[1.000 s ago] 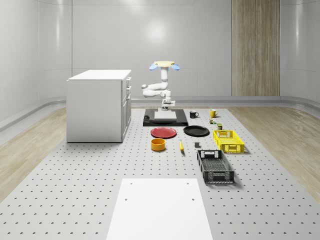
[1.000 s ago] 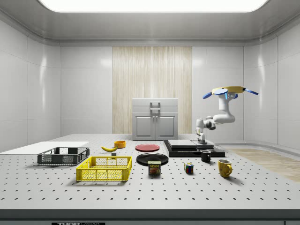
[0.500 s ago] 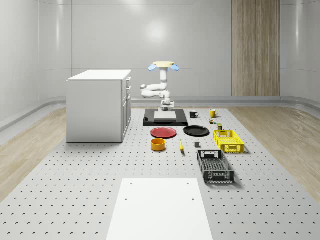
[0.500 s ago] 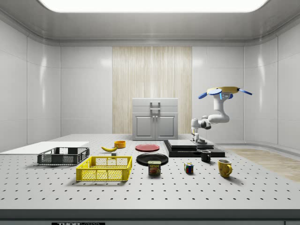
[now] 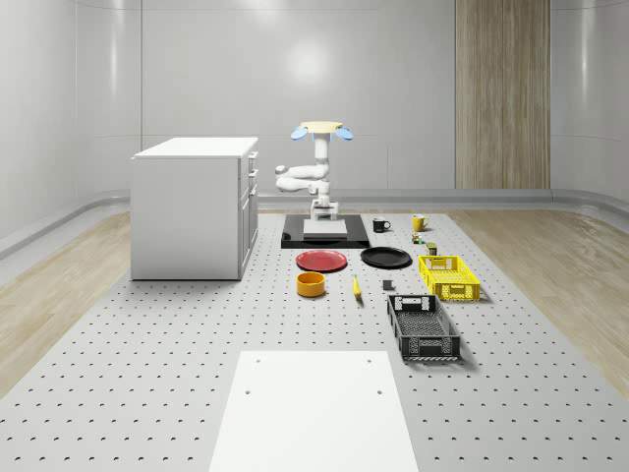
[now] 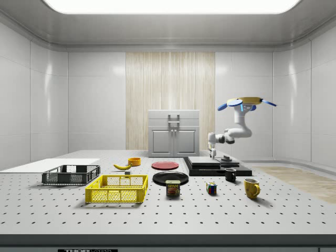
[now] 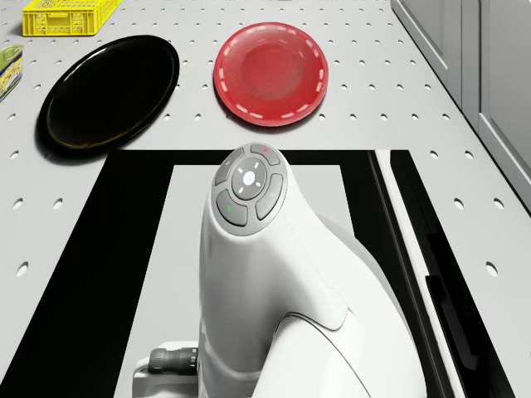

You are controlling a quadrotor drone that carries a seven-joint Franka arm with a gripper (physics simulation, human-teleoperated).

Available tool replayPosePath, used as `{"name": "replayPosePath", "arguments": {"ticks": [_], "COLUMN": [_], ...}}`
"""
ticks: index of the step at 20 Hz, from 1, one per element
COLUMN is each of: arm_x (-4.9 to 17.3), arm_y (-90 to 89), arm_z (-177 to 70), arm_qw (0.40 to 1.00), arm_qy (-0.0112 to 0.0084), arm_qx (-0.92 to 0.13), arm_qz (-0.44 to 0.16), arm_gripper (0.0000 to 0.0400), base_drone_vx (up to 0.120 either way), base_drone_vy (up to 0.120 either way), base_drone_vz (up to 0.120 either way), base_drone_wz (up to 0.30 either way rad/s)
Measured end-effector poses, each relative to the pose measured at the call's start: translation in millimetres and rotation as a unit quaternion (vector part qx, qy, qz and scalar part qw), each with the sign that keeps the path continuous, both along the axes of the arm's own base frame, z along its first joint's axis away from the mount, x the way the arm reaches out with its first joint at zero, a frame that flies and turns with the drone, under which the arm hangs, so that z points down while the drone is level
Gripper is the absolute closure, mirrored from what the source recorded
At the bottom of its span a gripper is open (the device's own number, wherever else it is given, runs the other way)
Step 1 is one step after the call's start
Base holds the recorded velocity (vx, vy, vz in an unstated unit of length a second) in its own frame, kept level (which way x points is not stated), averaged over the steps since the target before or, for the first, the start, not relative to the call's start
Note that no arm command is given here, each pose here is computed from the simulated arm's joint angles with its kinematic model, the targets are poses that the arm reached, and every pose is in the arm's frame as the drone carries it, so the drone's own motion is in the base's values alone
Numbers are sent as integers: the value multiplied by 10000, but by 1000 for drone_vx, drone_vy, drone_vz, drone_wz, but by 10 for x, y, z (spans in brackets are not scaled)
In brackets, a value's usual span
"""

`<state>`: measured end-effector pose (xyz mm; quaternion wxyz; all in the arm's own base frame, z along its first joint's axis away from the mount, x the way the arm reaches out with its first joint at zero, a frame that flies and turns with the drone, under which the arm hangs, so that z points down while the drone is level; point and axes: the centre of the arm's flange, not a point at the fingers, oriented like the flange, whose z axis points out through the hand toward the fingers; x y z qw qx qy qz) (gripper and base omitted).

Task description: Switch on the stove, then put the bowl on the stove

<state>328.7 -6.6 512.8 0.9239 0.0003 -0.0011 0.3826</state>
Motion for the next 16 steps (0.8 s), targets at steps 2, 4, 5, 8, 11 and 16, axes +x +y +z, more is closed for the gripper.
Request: {"name": "replayPosePath", "arguments": {"ticks": [2, 4, 5, 8, 11, 16], "arm_x": [0, 0, 0, 0, 0, 0], "arm_y": [106, 214, 269, 400, 484, 552], "arm_z": [0, 0, 0, 0, 0, -1], "arm_qw": [10000, 10000, 10000, 10000, 10000, 10000], "arm_qy": [0, 0, 0, 1, 1, 1], "arm_qx": [0, 0, 1, 1, 1, 2], "arm_qz": [0, 0, 0, 1, 1, 1], "arm_gripper": [0, 0, 0, 0, 0, 0], "base_drone_vx": [120, 120, 120, 120, 120, 112], "base_drone_vy": [0, 0, 0, 0, 0, 0], "base_drone_vz": [0, 0, 0, 0, 0, 0], "base_drone_wz": [0, 0, 0, 0, 0, 0]}}
